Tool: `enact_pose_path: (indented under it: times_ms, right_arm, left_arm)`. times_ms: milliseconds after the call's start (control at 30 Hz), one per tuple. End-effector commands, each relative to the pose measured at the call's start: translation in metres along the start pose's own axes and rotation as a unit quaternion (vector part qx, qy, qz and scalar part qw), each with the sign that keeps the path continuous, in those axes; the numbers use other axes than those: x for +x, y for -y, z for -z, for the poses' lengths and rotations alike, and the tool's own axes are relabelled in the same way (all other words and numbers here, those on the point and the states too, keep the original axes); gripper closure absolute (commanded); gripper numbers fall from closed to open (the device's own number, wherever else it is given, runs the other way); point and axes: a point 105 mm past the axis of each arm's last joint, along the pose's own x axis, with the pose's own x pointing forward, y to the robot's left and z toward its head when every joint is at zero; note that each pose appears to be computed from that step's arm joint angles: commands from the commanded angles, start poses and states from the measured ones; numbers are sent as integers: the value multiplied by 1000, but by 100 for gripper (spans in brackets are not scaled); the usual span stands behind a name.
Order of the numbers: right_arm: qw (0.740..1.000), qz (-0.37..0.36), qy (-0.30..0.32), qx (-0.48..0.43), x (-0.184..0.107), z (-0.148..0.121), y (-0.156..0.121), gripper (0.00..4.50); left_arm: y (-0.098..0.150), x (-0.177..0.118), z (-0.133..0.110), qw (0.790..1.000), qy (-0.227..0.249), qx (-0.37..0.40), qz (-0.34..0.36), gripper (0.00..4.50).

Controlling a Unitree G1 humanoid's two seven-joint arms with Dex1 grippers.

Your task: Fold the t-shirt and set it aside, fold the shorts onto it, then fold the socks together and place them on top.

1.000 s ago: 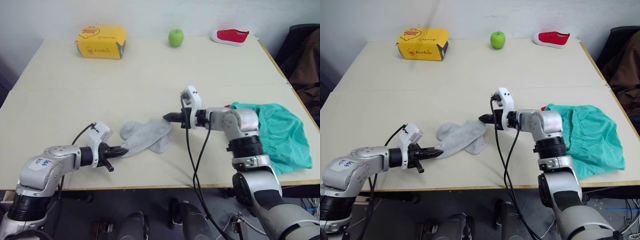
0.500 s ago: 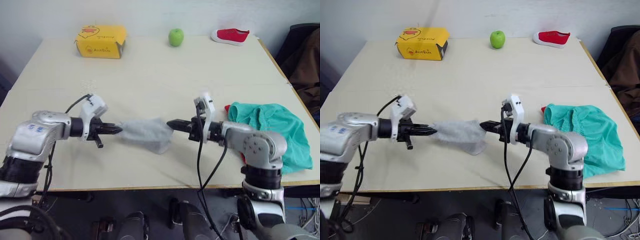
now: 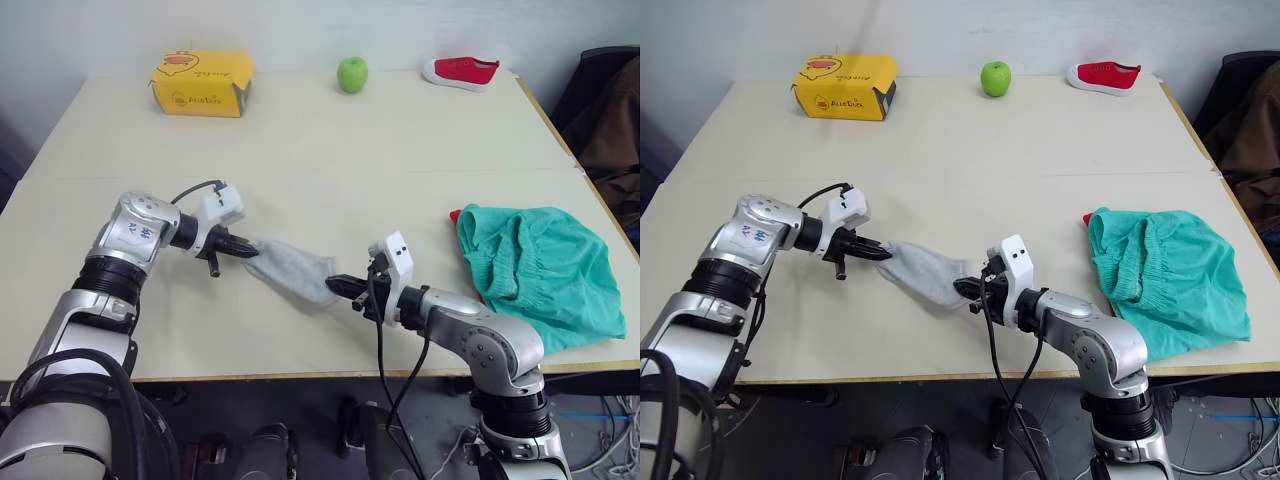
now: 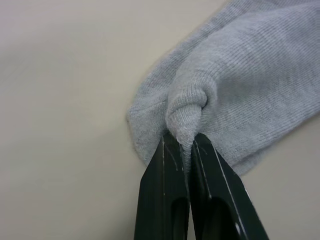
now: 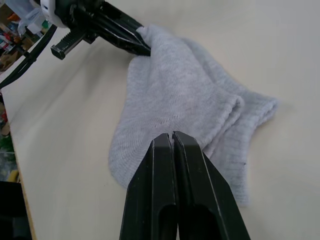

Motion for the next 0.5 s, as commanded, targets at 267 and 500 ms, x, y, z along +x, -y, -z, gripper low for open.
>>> enact_pose_path:
  times_ms: [267,500]
  right_arm:
    - [998,-19,38,-54,-17,-26,-1,450]
    - [998,-21,30,-60,-23,-31,3,450]
  left_arm:
    - [-4,-30,-13,999,34,25,-23,125]
    - [-1,-49,-21,997,68,10,-46,125]
